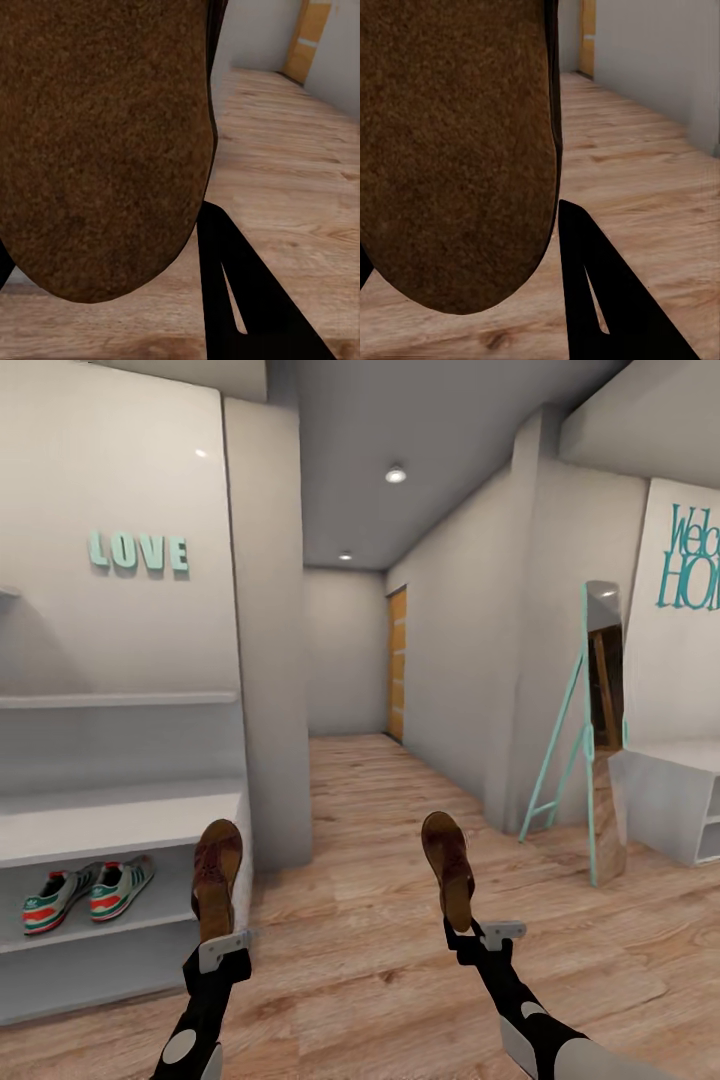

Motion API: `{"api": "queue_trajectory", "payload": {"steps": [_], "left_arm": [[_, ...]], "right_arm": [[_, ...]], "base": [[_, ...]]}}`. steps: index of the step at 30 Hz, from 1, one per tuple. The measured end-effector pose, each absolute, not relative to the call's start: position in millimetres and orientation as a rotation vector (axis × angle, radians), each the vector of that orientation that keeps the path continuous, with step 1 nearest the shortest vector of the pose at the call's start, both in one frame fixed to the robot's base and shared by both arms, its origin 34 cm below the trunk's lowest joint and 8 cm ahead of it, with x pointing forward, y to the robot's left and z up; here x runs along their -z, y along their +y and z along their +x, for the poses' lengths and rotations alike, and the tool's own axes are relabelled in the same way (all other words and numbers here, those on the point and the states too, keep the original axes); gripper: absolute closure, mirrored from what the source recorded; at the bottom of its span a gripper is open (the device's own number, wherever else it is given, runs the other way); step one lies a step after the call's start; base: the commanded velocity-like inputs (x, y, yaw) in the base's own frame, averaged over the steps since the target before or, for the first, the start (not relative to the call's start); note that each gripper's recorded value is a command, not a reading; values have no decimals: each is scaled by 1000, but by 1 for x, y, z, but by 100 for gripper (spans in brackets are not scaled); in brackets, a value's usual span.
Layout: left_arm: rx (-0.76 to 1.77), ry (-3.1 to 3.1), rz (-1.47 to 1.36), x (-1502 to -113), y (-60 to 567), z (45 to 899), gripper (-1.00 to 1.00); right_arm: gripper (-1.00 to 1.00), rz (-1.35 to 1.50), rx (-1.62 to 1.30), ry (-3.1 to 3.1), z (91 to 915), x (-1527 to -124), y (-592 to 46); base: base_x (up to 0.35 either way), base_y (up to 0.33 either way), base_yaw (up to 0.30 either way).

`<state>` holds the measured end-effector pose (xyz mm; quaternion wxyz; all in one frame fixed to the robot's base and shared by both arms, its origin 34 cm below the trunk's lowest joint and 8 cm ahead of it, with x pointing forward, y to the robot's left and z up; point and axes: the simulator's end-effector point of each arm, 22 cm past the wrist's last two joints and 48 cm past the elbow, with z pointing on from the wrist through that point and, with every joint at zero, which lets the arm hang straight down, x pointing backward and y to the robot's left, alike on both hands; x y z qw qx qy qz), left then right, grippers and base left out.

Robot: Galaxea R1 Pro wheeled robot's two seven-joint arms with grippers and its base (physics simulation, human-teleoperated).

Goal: Pick up the two gym shoes and the two sandals from the corridor floor and place them onto the hallstand (shoe rack) in the corridor, making sure they are on the rack and not on the floor. Arrange them so the two gym shoes are next to each other and the two sandals are next to each other.

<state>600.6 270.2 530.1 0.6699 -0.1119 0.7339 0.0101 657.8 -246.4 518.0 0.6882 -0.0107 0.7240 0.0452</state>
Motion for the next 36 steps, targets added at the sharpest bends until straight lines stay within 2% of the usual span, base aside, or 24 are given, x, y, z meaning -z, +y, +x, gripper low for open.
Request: {"api": "queue_trajectory", "payload": {"steps": [15, 36], "left_arm": [[-21, 1649, -254, -533, 270, 600, 100], [-21, 1649, -254, -533, 270, 601, 100]], "right_arm": [[100, -26, -100, 1616, 658, -521, -246], [100, -25, -100, 1616, 658, -521, -247]], "base": [[-102, 292, 250], [-34, 317, 5]]}}
